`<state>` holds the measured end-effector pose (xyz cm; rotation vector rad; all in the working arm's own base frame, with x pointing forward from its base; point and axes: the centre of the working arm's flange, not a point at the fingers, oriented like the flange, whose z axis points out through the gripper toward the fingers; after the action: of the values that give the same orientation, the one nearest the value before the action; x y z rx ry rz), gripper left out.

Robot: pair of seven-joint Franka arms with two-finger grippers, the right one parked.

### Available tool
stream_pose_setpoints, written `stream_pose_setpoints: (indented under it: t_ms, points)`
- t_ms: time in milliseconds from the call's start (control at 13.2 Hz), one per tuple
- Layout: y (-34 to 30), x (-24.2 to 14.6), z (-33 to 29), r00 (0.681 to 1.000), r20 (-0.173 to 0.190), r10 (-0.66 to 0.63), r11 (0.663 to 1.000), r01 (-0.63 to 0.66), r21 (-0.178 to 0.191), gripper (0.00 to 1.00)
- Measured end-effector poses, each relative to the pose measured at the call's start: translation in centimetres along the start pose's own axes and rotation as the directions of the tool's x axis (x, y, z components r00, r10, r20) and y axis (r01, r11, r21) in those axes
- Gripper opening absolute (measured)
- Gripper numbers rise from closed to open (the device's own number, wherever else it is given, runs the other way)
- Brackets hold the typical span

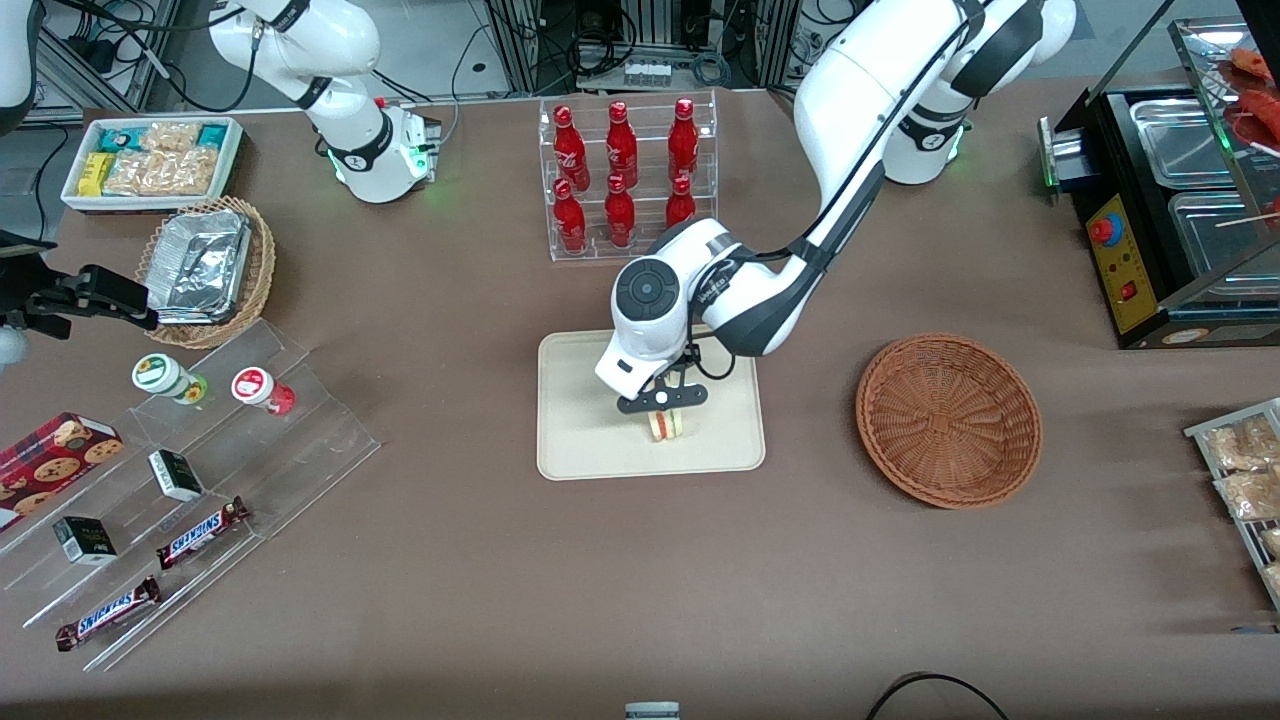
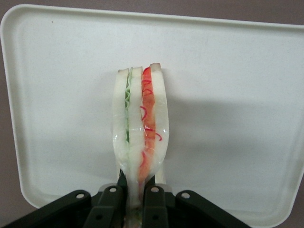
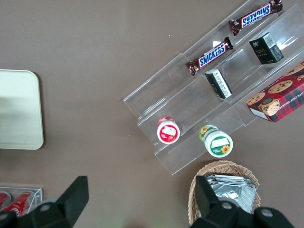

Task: Place sandwich from basket to tray
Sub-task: 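Lower the sandwich onto the tray and open the left gripper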

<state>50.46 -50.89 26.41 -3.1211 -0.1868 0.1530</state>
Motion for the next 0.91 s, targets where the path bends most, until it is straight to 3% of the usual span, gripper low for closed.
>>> stream_pose_setpoints:
  t_ms: [228,910]
  points:
    - [0.3,0.5,0.2,1.000,-0.020,0.002,1.000,-0.002,-0.018,0.15]
    - [0.4,0.8,1.5,1.000,-0.013,0.021,1.000,-0.022,-0.016,0.15]
